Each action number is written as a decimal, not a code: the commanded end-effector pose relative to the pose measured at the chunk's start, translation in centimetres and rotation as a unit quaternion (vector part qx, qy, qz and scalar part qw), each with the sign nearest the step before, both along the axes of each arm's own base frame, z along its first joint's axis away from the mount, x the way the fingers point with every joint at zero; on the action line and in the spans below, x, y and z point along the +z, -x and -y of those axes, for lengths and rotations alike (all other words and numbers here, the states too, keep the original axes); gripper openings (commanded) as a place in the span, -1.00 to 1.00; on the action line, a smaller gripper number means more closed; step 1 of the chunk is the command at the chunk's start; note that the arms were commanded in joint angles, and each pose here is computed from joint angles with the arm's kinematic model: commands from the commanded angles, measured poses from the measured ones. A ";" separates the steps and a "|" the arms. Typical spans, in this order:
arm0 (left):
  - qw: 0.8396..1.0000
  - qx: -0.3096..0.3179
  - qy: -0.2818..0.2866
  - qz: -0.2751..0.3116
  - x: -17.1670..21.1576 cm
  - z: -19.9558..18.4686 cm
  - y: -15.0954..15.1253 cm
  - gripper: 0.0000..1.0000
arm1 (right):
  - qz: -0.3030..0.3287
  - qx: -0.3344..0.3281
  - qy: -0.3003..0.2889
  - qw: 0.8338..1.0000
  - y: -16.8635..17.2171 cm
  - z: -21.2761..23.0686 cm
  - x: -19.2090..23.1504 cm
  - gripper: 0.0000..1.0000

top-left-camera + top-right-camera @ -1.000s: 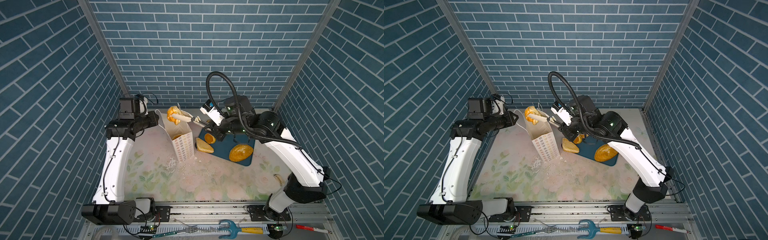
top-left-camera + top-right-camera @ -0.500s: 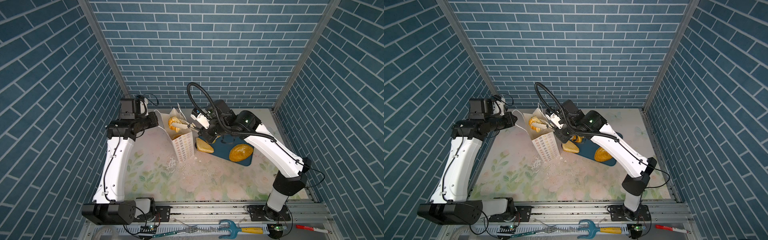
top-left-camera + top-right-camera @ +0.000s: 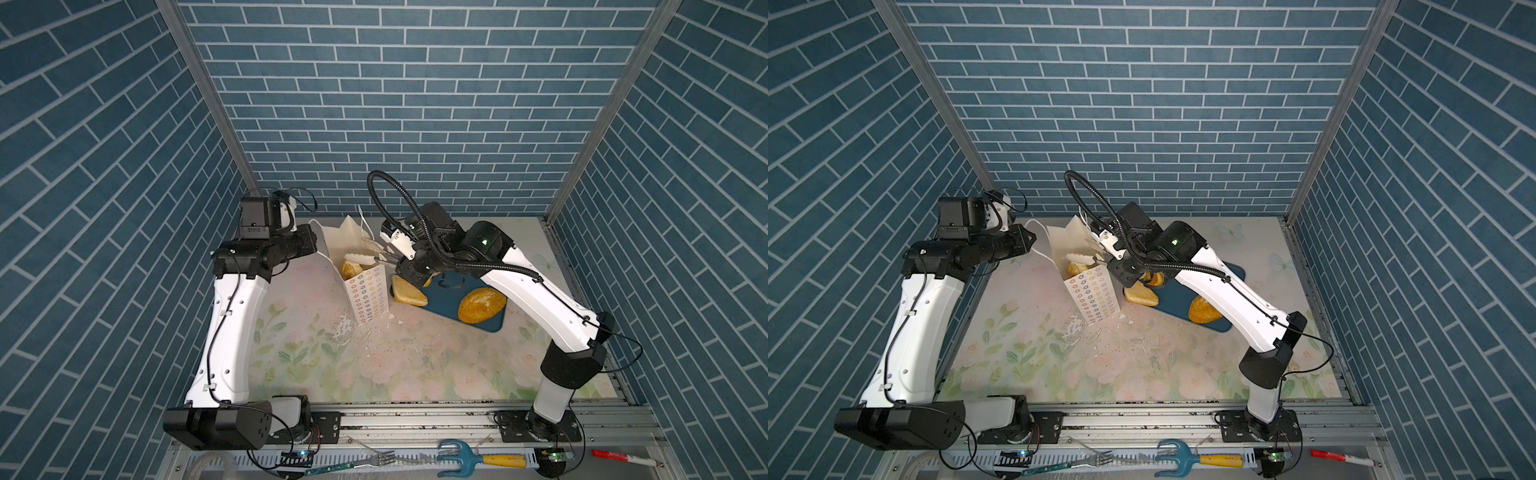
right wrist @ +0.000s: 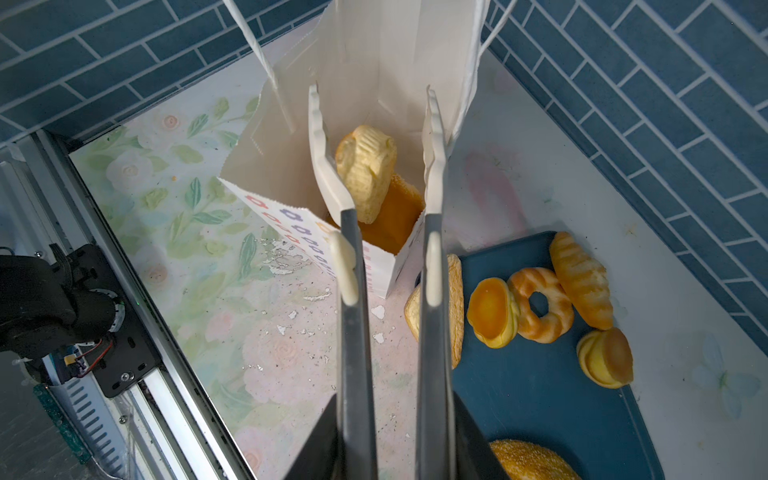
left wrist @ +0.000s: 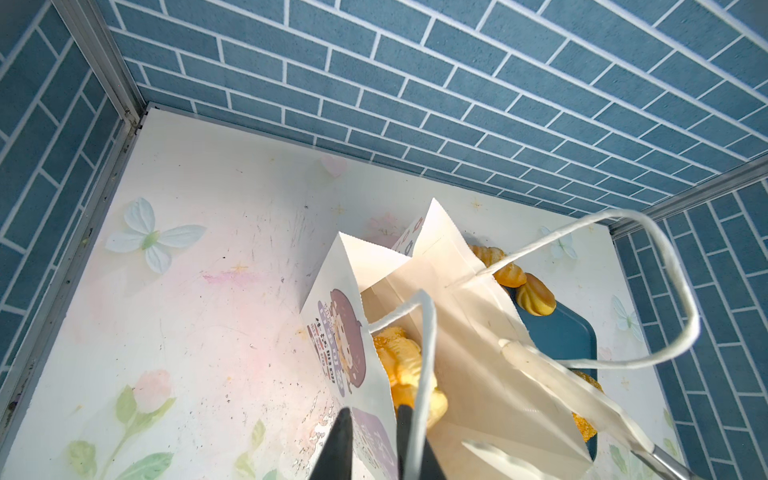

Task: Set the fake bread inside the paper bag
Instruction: 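Carry the ridged bun with the tongs and lower it into the bag, then open the tongs and move the right gripper back over the tray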

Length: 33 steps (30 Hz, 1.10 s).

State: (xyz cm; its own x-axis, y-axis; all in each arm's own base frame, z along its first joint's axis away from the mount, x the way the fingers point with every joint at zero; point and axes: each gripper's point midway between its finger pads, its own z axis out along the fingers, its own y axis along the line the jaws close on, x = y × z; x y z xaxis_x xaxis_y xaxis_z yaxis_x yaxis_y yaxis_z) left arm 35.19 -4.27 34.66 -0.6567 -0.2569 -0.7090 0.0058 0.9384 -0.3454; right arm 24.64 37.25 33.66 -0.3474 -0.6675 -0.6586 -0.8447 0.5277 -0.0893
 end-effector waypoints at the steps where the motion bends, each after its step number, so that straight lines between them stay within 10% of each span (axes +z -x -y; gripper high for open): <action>1: 1.000 -0.007 -0.002 0.010 1.0 0.2 0.2 -0.56 | 0.060 0.010 -0.062 0.996 0.3 0.5 5.7 -0.27; 7: 1.000 -0.008 -0.007 0.013 1.3 0.1 0.3 -0.57 | 0.095 0.043 -0.139 0.985 2.2 1.3 10.3 -0.28; 17: 1.000 -0.009 -0.016 0.011 1.3 0.0 0.1 -0.58 | 0.161 -0.061 -0.085 0.982 0.7 9.8 10.9 -0.29; 24: 1.000 -0.007 -0.020 0.016 1.7 -0.2 -0.1 -0.61 | 0.111 -0.142 -0.010 0.984 -0.7 16.3 4.9 -0.28; 33: 1.000 -0.008 -0.026 0.009 1.8 -0.3 -0.6 -0.74 | -0.016 -0.096 0.063 0.993 0.4 14.1 -4.8 -0.30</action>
State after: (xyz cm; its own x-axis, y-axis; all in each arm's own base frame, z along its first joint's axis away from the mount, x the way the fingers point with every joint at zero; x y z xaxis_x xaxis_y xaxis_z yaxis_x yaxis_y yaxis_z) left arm 35.98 -4.06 36.33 -0.6376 -0.2248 -0.7369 0.0260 0.9497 -0.3122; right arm 24.96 21.88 29.38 -0.4850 -0.6815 -0.5480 -0.7080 0.6738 -0.2113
